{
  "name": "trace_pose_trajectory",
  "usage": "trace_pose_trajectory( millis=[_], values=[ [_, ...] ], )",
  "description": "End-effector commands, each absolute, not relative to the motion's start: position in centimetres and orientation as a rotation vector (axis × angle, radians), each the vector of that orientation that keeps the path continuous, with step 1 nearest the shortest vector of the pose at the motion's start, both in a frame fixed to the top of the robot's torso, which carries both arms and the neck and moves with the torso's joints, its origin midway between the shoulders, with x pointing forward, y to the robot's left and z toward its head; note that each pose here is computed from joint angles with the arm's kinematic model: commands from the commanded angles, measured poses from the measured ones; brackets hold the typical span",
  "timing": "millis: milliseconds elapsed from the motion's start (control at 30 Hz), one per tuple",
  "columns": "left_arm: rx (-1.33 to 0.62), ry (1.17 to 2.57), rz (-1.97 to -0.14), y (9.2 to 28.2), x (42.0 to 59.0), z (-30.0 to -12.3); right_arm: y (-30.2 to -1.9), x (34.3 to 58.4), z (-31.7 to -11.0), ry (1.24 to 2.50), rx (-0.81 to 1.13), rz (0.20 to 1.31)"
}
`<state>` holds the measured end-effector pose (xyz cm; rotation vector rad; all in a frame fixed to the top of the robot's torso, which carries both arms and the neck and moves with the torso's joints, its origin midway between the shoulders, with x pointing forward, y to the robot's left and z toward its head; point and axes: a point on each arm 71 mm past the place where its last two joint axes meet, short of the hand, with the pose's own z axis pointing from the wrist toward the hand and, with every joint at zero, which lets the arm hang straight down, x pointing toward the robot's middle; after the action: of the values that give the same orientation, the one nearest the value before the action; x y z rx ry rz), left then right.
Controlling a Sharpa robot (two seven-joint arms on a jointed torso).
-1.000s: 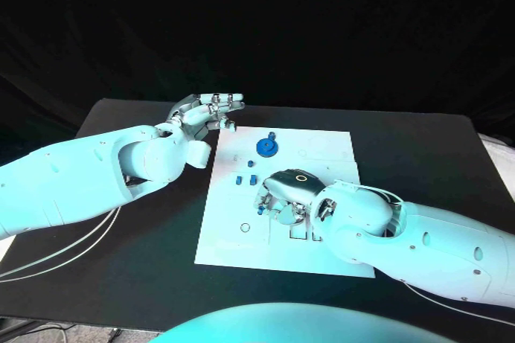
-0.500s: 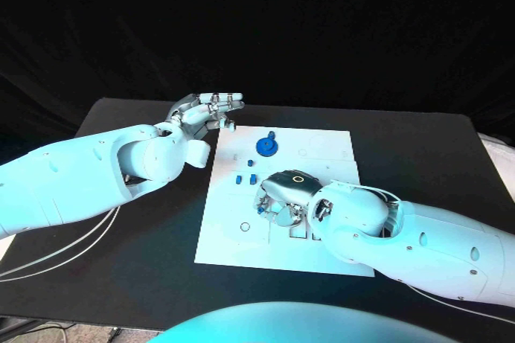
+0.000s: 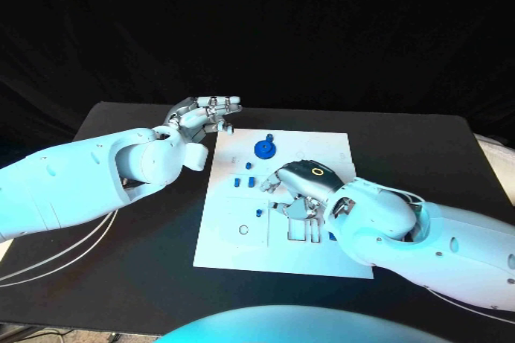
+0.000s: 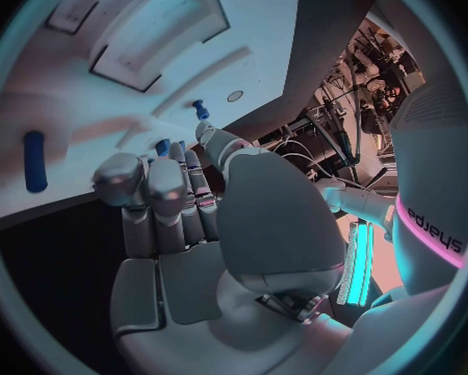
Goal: Assemble the parts on the task board
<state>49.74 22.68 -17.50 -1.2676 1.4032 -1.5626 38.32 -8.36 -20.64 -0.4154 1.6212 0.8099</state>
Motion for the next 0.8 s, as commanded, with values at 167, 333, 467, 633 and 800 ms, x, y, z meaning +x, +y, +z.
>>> trace_pose_trajectory(
  millis=[167, 333, 467, 633, 800],
  values=[
    [-1.258, 1.415, -1.585, 22.5, 49.7, -17.4, -12.5, 39.9, -18.0, 1.644, -0.383, 0.674],
    [-1.257, 1.415, -1.588, 22.5, 49.7, -17.4, -15.5, 41.0, -17.8, 1.696, -0.402, 0.528],
    [-1.256, 1.416, -1.591, 22.4, 49.7, -17.4, -16.5, 41.5, -17.9, 1.707, -0.411, 0.473],
    [-1.254, 1.418, -1.594, 22.3, 49.8, -17.5, -16.8, 41.8, -18.3, 1.723, -0.422, 0.452],
    [-1.255, 1.418, -1.593, 22.4, 49.8, -17.5, -16.7, 41.8, -18.9, 1.756, -0.439, 0.455]
  ],
)
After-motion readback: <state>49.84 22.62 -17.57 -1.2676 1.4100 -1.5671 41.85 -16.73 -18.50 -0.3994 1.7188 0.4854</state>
